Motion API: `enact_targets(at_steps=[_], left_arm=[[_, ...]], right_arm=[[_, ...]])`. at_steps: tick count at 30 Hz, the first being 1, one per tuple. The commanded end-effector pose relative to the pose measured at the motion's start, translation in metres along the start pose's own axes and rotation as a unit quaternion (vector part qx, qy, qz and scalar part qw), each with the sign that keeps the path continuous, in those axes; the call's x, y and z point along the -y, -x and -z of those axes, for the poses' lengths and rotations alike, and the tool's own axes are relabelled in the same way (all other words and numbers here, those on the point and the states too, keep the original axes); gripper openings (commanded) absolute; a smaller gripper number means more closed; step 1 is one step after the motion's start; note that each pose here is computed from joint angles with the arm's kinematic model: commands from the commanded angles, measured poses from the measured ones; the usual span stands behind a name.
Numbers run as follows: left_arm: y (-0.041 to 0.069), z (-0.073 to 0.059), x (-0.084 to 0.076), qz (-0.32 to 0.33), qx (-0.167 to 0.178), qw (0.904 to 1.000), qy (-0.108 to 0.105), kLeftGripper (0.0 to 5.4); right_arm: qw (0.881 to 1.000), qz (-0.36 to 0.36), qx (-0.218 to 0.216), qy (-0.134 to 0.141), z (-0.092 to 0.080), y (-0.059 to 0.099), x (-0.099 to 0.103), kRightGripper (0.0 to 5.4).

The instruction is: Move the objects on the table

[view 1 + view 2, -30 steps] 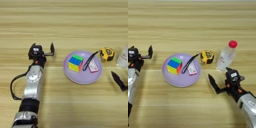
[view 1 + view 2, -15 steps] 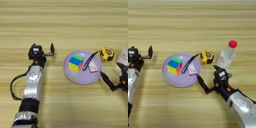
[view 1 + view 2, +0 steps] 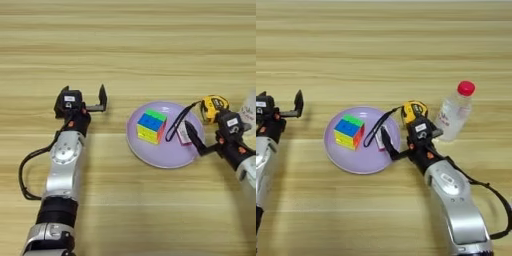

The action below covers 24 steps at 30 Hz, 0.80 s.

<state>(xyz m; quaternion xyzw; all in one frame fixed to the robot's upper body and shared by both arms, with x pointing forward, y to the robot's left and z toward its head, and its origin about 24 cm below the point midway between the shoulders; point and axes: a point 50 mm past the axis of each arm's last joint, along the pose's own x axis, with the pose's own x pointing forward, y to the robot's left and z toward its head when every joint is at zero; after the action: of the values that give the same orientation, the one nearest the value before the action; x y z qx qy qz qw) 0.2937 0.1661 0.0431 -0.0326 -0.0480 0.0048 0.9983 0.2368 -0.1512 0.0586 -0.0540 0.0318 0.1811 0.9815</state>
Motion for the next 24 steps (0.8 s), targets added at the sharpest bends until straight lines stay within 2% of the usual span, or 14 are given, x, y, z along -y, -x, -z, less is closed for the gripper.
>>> enact_targets(at_steps=[1, 4, 11, 14, 16, 19, 24], left_arm=[[0.001, 0.0, 0.0, 0.0, 0.002, 1.0, -0.002, 5.37], [0.002, 0.001, 0.001, 0.001, 0.001, 1.0, -0.001, 5.37], [0.004, 0.002, 0.004, 0.004, -0.001, 1.0, 0.0, 5.37], [0.005, 0.002, 0.003, 0.002, -0.001, 1.0, 0.001, 5.37], [0.005, 0.002, 0.003, 0.001, -0.001, 1.0, 0.002, 5.37], [0.006, 0.002, 0.005, 0.002, -0.002, 1.0, 0.002, 5.37], [0.006, 0.003, 0.005, 0.003, -0.003, 1.0, 0.003, 5.37]], right_arm=[[1.0, 0.013, 0.003, -0.003, 0.001, -0.009, 0.001, 5.4], [1.0, 0.023, 0.006, -0.005, 0.002, -0.015, 0.001, 5.4], [0.998, 0.065, 0.012, 0.024, 0.0, -0.027, 0.004, 5.4], [0.999, 0.046, 0.012, 0.017, 0.0, -0.028, -0.002, 5.4], [0.999, 0.037, 0.007, 0.022, 0.0, -0.028, -0.005, 5.4], [0.998, 0.049, 0.0, 0.024, 0.003, -0.031, 0.0, 5.4], [0.996, 0.077, 0.011, 0.046, -0.004, -0.036, 0.005, 5.4]])
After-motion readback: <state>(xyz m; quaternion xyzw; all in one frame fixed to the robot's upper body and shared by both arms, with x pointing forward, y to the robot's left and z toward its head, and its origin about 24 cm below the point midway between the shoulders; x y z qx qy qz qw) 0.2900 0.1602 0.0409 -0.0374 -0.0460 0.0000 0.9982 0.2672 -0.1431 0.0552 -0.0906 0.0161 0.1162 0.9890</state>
